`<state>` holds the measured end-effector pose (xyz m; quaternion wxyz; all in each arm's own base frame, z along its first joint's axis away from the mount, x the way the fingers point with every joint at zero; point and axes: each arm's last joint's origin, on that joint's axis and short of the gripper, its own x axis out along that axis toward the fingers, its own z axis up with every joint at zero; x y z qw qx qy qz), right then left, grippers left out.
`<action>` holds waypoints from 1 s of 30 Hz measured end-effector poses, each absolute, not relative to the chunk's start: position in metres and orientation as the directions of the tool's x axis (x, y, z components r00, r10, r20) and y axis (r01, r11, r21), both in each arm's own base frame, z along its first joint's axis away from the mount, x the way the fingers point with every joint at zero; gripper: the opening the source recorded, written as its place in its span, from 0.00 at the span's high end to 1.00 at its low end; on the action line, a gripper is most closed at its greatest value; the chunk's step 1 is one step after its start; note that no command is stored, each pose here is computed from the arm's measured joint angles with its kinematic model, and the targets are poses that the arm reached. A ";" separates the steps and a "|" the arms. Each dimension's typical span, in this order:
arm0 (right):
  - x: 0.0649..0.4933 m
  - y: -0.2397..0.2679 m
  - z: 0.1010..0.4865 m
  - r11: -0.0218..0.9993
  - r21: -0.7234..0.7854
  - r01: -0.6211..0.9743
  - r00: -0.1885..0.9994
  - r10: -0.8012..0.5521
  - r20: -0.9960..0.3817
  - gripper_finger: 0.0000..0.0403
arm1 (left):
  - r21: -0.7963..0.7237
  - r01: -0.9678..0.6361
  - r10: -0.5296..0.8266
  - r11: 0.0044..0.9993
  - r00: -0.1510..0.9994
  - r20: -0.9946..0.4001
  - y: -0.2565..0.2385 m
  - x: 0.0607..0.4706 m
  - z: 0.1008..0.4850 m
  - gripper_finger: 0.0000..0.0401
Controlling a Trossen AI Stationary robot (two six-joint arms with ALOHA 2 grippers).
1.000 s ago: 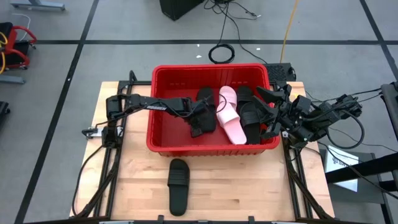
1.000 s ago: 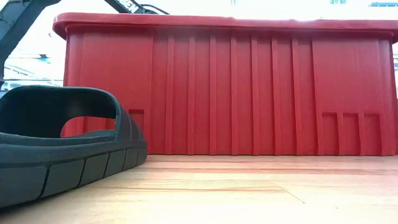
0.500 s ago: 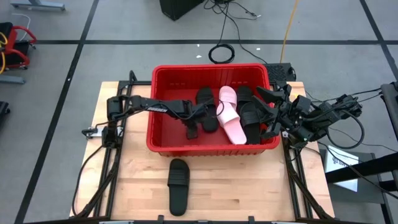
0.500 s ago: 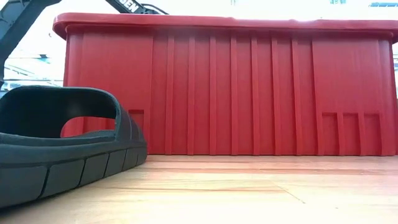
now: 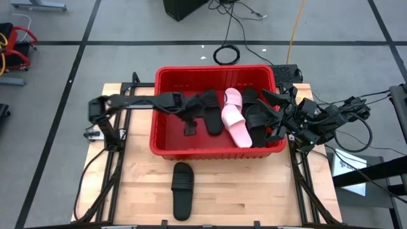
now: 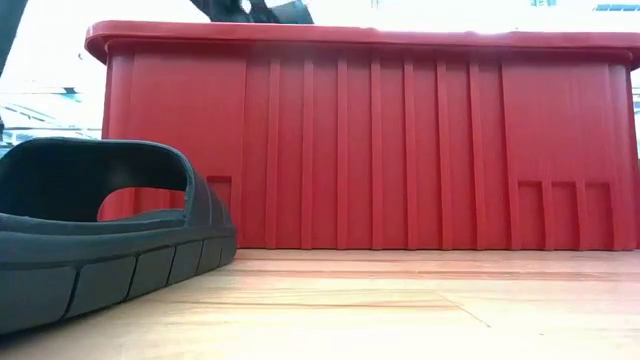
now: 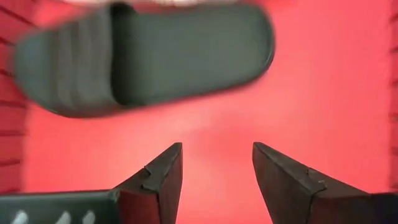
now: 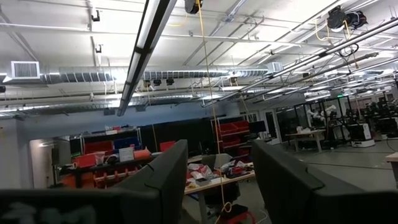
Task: Pick and place slides into bin
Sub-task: Put the black slide into the red bin
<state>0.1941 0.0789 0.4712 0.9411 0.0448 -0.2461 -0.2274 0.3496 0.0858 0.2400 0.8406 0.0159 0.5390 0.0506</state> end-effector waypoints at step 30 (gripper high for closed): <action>0.202 0.083 0.460 0.898 0.307 0.313 0.837 -0.414 0.357 0.58 | 0.062 0.126 -0.058 0.990 0.769 -0.636 -0.099 0.255 0.368 0.54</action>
